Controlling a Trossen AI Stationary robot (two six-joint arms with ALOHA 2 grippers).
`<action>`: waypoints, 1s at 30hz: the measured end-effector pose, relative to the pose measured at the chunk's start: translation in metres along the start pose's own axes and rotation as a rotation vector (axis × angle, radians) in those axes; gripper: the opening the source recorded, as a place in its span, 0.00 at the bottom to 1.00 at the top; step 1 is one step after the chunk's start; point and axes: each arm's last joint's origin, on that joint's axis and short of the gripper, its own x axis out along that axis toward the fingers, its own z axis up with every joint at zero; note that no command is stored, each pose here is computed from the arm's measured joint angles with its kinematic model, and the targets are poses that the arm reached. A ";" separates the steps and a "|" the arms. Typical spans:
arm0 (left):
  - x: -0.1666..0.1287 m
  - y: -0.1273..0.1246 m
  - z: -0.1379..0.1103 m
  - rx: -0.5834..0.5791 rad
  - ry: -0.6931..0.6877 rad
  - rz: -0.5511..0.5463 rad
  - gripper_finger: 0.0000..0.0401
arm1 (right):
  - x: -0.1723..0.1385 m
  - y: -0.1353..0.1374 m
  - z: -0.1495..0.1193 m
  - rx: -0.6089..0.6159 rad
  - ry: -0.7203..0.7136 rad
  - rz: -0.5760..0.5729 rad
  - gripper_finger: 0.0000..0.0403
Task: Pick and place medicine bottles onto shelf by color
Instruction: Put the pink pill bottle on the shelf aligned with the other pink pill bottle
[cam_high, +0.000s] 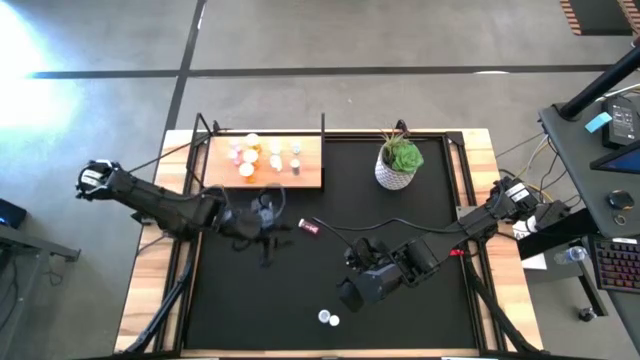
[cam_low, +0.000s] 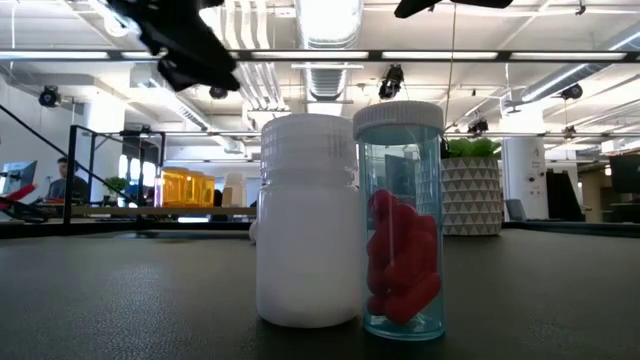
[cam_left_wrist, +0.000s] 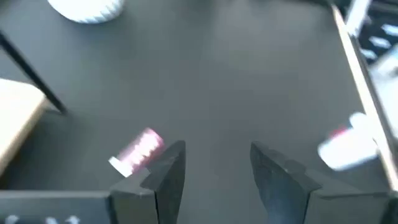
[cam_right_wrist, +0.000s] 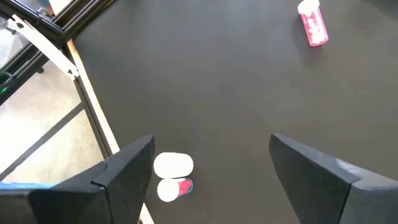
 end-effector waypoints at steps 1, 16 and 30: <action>-0.001 -0.006 -0.004 -0.001 0.022 -0.019 0.41 | 0.000 0.000 0.000 0.000 0.000 0.000 0.76; -0.025 -0.059 -0.041 -0.138 0.178 -0.174 0.41 | 0.012 0.010 0.018 -0.122 -0.110 0.113 0.76; -0.031 -0.060 -0.037 -0.366 0.212 -0.182 0.41 | 0.027 0.015 0.021 -0.333 -0.158 0.140 0.76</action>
